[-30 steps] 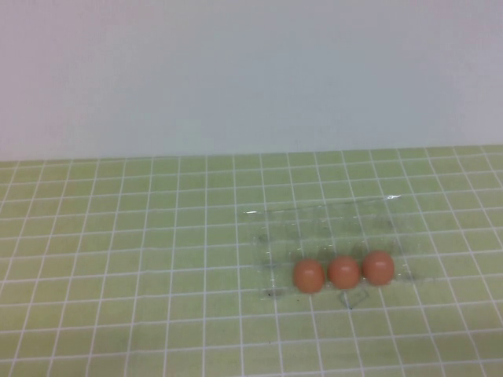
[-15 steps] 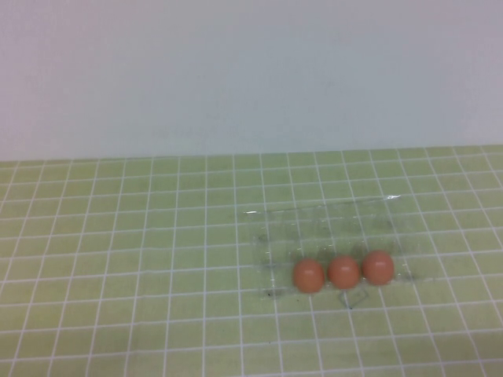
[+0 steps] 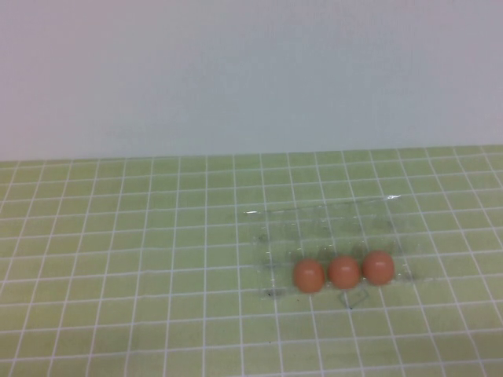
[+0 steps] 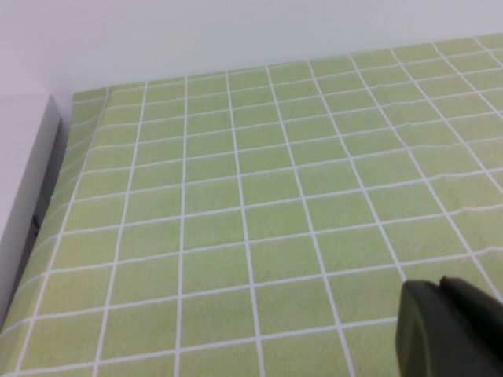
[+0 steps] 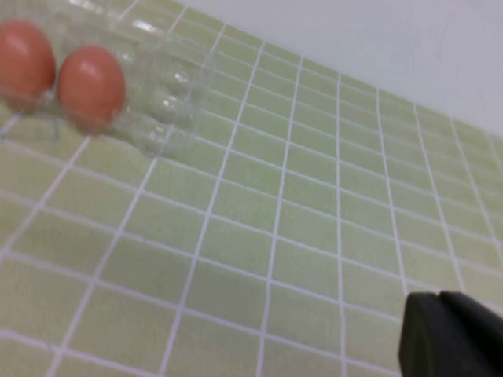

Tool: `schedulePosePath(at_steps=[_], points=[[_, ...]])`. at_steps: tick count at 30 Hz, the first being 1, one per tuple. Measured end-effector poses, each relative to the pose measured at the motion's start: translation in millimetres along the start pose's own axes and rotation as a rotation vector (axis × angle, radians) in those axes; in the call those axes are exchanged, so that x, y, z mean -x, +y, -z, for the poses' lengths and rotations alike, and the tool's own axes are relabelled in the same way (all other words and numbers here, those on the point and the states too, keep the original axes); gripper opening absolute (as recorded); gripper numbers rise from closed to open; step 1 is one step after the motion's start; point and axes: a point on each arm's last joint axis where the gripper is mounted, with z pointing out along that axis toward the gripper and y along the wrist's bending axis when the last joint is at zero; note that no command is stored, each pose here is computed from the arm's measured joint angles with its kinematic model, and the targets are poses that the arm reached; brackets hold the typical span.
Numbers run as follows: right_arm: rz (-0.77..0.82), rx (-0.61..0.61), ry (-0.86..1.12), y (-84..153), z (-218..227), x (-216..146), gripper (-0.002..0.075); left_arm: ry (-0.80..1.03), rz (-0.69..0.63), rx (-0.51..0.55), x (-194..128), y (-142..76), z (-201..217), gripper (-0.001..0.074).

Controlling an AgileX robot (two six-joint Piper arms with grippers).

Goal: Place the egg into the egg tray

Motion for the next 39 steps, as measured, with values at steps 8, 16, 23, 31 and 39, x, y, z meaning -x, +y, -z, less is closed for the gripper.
schedulePosePath(at_steps=[8,16,23,31,39], points=[[-0.323,-0.090,0.031,-7.6,0.4,-4.1,-0.0002,0.000,0.000,0.000,0.0,0.0,0.0,0.0000],[-0.395,-0.103,0.029,-8.6,0.5,-4.4,-0.0002,0.000,0.000,0.000,0.0,0.0,0.0,0.0000],[-0.396,-0.104,0.029,-8.7,0.5,-4.5,-0.0002,0.000,0.000,0.000,0.0,0.0,0.0,0.0000],[-0.396,-0.104,0.029,-8.7,0.5,-4.5,-0.0002,0.000,0.000,0.000,0.0,0.0,0.0,0.0000],[-0.396,-0.104,0.029,-8.7,0.5,-4.5,-0.0002,0.000,0.000,0.000,0.0,0.0,0.0,0.0000]])
